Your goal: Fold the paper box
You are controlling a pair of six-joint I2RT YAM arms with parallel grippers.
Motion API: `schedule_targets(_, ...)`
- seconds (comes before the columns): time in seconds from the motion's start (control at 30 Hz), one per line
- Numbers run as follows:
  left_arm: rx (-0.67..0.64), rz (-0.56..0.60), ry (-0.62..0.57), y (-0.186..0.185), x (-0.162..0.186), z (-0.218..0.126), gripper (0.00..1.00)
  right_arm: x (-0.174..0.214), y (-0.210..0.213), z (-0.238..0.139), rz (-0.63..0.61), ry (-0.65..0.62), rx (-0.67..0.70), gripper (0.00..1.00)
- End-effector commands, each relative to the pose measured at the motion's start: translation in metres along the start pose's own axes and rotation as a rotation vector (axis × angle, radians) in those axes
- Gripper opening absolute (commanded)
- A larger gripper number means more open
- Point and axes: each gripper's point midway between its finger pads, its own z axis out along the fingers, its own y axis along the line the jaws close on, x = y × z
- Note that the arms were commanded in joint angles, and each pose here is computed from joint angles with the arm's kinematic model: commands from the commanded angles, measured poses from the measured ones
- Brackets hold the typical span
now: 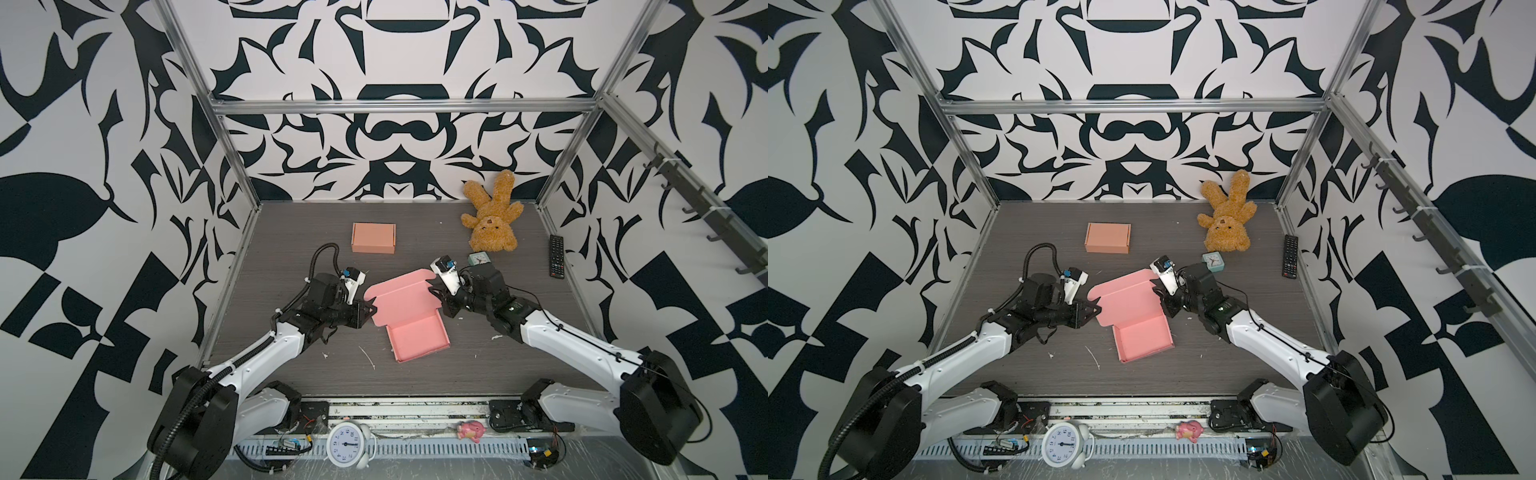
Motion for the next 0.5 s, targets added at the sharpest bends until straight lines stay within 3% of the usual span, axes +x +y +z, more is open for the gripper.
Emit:
schedule_targets(0.0, -0.003, 0.038, 0.025, -0.0038, 0.0060, -0.0018, 0.12, -0.0160, -0.0009, -0.0009, 0.006, -0.024, -0.001, 0.00)
schedule_targets(0.47, -0.029, 0.079, 0.044, -0.0066, 0.0102, -0.0002, 0.05, -0.0136, -0.0049, 0.0014, 0.022, 0.006, 0.017, 0.07)
